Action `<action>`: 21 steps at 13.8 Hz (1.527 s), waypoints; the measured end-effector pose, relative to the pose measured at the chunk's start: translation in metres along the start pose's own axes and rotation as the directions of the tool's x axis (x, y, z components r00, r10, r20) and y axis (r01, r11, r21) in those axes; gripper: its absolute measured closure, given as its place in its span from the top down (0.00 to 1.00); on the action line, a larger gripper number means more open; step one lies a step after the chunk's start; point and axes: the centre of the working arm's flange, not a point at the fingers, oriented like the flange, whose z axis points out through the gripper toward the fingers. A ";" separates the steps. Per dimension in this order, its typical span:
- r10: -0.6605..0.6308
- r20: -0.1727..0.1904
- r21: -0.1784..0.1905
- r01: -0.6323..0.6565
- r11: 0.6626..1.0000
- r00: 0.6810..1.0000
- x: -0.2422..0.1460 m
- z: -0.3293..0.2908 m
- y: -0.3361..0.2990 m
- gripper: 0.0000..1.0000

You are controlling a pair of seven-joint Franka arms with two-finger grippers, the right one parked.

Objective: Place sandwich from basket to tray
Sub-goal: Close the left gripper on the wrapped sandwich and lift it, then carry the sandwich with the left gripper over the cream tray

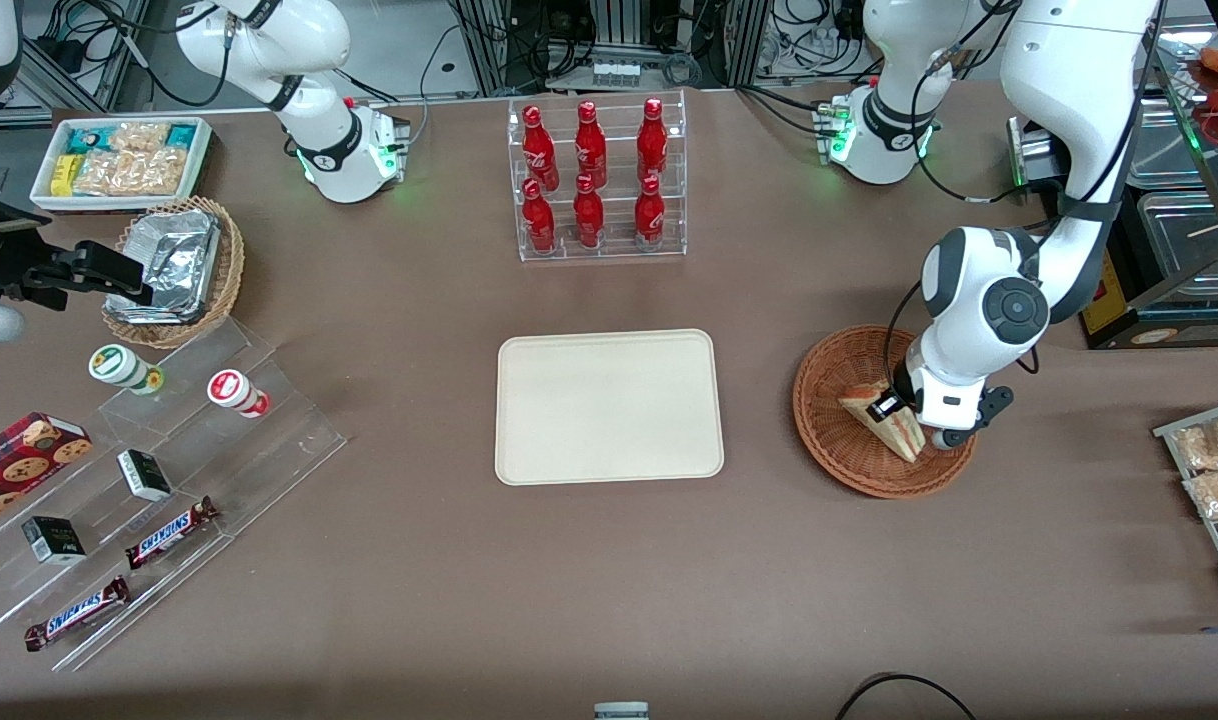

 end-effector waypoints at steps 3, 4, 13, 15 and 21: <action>0.007 -0.005 0.008 -0.007 1.000 1.000 0.001 -0.042 0.005 0.27; 0.020 -0.009 0.018 -0.020 1.000 1.000 0.002 -0.062 0.010 0.26; 0.199 0.029 0.029 -0.200 0.979 0.979 -0.037 -0.185 0.120 0.15; 0.260 0.032 -0.002 -0.260 0.966 0.965 -0.063 -0.191 0.147 0.15; 0.482 0.016 0.000 -0.482 0.876 0.876 -0.169 -0.168 0.238 0.15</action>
